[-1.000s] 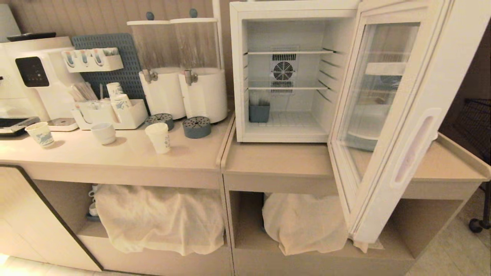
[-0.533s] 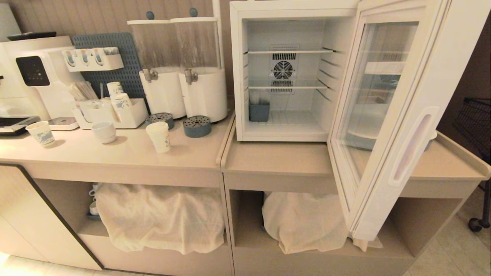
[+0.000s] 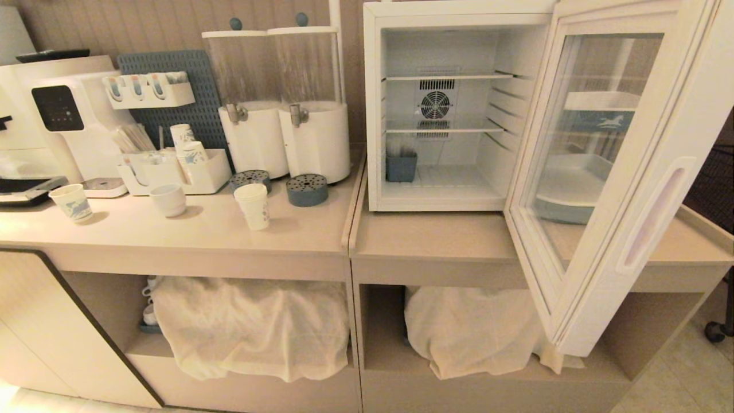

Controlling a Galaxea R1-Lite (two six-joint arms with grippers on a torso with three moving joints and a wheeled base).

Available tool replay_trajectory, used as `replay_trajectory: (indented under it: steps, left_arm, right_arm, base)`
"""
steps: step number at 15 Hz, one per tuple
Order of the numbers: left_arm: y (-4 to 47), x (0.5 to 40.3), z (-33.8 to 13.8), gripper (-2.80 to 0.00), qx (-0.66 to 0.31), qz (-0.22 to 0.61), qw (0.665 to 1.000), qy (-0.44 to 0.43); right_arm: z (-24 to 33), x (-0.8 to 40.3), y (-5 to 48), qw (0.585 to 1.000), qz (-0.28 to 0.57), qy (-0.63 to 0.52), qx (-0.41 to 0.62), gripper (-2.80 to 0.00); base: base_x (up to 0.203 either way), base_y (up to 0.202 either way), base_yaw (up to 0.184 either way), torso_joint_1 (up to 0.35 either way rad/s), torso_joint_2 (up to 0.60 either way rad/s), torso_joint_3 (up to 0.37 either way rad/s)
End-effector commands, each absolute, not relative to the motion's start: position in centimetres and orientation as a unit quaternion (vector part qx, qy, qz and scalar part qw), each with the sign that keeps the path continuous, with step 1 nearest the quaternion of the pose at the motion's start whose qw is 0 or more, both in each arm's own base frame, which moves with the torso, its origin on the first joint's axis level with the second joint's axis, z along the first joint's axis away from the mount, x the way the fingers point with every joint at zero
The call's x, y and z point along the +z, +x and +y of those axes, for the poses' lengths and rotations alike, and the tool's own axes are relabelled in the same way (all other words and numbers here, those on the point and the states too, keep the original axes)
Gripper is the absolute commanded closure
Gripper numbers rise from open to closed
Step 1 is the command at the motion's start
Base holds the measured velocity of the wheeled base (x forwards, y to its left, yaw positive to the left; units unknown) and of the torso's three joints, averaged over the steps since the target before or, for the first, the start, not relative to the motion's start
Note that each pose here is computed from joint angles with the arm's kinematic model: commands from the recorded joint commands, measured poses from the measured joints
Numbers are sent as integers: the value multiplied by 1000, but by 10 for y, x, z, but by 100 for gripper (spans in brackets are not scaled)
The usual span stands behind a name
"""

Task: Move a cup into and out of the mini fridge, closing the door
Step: Put the paper cup in the freezer

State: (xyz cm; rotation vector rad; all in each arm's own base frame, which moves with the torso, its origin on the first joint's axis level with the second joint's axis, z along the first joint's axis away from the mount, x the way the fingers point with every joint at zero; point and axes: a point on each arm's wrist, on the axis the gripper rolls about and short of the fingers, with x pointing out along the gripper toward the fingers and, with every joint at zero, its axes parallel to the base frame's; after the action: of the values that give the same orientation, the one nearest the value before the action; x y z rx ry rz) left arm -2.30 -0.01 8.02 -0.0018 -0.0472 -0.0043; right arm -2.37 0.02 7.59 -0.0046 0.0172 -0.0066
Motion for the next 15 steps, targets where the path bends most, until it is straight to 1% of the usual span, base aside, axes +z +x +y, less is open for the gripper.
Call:
replay_trajectory:
  steps: [1,15]
  left_arm:
    - [-22,76,0,0,-3,-14,1000,0]
    - [-22,76,0,0,-3,-15,1000,0]
  right_arm:
    - [0,76,-24,1000,10,-3,-3,0]
    - [0,76,-24,1000,10,-2,-3,0]
  base:
    - [0,191,-2,1,-4,2]
    - [0,193,1,3,4,3]
